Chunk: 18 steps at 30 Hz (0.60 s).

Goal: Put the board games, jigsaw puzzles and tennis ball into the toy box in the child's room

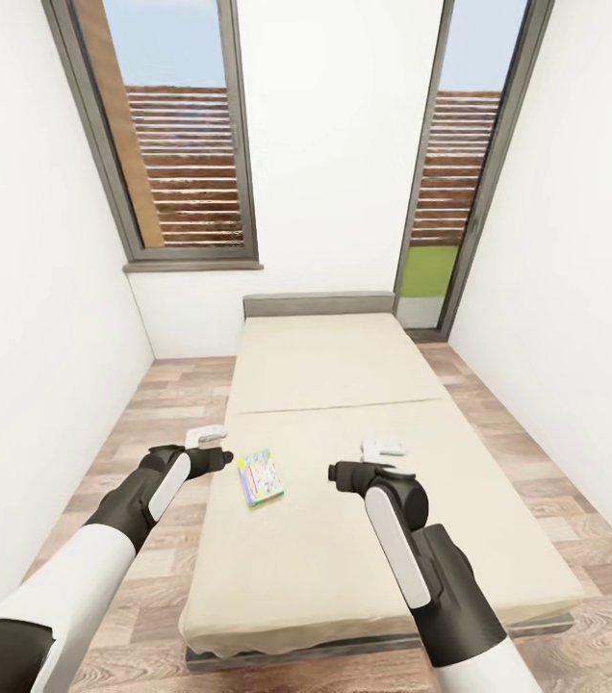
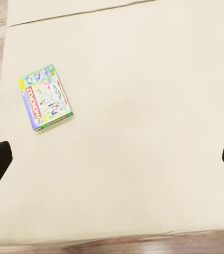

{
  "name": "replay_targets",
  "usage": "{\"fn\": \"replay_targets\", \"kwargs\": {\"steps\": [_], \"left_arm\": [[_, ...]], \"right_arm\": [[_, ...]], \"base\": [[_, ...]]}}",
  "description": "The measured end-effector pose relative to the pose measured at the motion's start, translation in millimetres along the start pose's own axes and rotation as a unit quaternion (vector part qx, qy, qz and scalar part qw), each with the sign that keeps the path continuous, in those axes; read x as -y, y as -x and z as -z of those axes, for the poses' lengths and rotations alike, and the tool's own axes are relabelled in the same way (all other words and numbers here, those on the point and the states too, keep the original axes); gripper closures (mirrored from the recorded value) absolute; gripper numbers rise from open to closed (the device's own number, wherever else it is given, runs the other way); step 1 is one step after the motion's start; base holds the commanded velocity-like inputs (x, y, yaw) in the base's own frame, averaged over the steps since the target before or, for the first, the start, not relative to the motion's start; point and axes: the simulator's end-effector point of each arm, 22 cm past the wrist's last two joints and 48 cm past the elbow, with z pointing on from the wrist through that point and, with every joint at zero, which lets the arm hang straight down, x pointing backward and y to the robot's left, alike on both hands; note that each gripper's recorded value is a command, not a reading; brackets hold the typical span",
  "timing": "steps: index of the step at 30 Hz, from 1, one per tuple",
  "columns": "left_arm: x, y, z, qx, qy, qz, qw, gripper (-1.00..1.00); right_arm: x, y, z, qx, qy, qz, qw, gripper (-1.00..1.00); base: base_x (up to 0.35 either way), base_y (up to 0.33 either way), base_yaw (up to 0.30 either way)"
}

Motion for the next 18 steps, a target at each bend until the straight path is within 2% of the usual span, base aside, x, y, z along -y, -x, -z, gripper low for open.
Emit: {"fn": "replay_targets", "kwargs": {"steps": [5, 8, 10, 11, 12, 13, 14, 15, 18], "left_arm": [[-0.3, -2.6, -3.1, -0.002, 0.0, 0.0, 1.0, -1.0], [-0.6, -5.0, -5.3, -0.005, 0.0, 0.0, 1.0, -1.0], [-1.0, -6.4, -6.7, -0.006, 0.0, 0.0, 1.0, -1.0], [-1.3, -7.0, -7.4, -0.007, 0.0, 0.001, 1.0, -1.0], [-1.5, -7.8, -8.2, -0.008, 0.0, 0.001, 1.0, -1.0], [-2.3, -8.6, -8.9, -0.008, 0.001, 0.001, 1.0, -1.0], [-2.6, -9.4, -9.6, -0.009, 0.001, 0.002, 1.0, -1.0], [-3.2, -10.1, -10.3, -0.01, 0.001, 0.002, 0.9999, -1.0], [-3.8, -12.5, -12.5, -0.012, 0.001, 0.003, 0.9999, -1.0]], "right_arm": [[-2.1, -0.6, 5.9, -0.002, 0.006, 0.005, 1.0, -1.0], [-7.8, 3.6, 10.8, 0.001, 0.022, 0.003, 0.9997, -1.0], [-21.8, 3.5, 12.9, -0.002, 0.058, -0.005, 0.9983, -1.0], [-35.6, 3.4, 15.1, -0.005, 0.095, -0.015, 0.9954, -1.0], [-41.3, 3.1, 16.0, -0.007, 0.115, -0.022, 0.9931, -1.0], [-48.4, 4.0, 18.4, -0.01, 0.154, -0.034, 0.9875, -1.0], [-49.9, 4.7, 19.4, -0.01, 0.173, -0.041, 0.9841, -1.0], [-49.4, 7.6, 22.2, -0.01, 0.206, -0.053, 0.9769, -1.0], [-39.8, 18.2, 30.0, -0.001, 0.269, -0.08, 0.9598, -1.0]], "base": [[0.0, 0.0, 0.0], [0.0, 0.0, 0.0], [0.0, 0.0, 0.0], [0.0, 0.0, 0.0], [0.0, 0.0, 0.0], [0.0, 0.0, 0.0], [0.0, 0.0, 0.0], [0.0, 0.0, 0.0], [0.0, 0.0, 0.0]]}}
